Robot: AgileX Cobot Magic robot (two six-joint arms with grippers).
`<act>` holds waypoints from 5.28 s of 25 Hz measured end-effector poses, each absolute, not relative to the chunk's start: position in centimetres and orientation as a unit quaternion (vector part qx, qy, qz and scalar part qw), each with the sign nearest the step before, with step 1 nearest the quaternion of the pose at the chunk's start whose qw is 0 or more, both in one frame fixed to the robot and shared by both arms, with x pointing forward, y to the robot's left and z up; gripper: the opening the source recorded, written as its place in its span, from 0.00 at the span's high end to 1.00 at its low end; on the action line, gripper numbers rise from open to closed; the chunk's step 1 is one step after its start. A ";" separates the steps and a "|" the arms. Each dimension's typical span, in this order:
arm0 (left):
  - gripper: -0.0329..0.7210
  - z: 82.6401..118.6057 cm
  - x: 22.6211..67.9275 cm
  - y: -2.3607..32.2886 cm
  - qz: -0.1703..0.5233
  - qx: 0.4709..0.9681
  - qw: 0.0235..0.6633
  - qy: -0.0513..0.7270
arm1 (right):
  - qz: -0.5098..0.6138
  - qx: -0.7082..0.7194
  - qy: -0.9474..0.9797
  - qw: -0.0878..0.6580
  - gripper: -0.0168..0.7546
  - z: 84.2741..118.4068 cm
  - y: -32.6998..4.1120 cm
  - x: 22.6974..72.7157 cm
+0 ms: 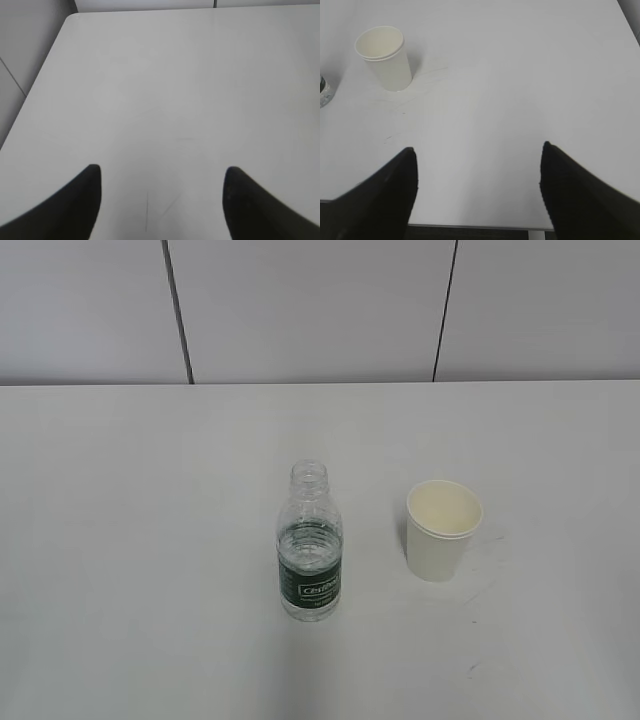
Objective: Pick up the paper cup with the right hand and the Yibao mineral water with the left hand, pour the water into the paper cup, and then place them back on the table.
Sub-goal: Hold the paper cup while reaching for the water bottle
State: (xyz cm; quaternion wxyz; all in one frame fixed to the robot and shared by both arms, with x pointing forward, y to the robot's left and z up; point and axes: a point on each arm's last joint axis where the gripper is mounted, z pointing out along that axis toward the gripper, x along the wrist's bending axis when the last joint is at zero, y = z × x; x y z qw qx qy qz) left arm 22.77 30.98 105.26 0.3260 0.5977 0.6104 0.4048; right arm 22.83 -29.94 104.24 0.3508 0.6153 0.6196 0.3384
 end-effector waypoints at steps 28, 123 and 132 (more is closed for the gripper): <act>0.33 105.3 22.8 31.0 0.405 0.598 0.326 0.610 | 0.340 0.616 0.621 0.345 0.21 104.3 -29.9 23.0; 0.33 101.1 39.9 30.1 0.451 0.531 0.467 0.544 | 0.438 0.463 0.617 0.463 0.22 99.6 -28.6 37.6; 0.33 99.9 41.7 29.7 0.448 0.552 0.465 0.527 | 0.440 0.468 0.625 0.444 0.22 98.2 -28.2 39.6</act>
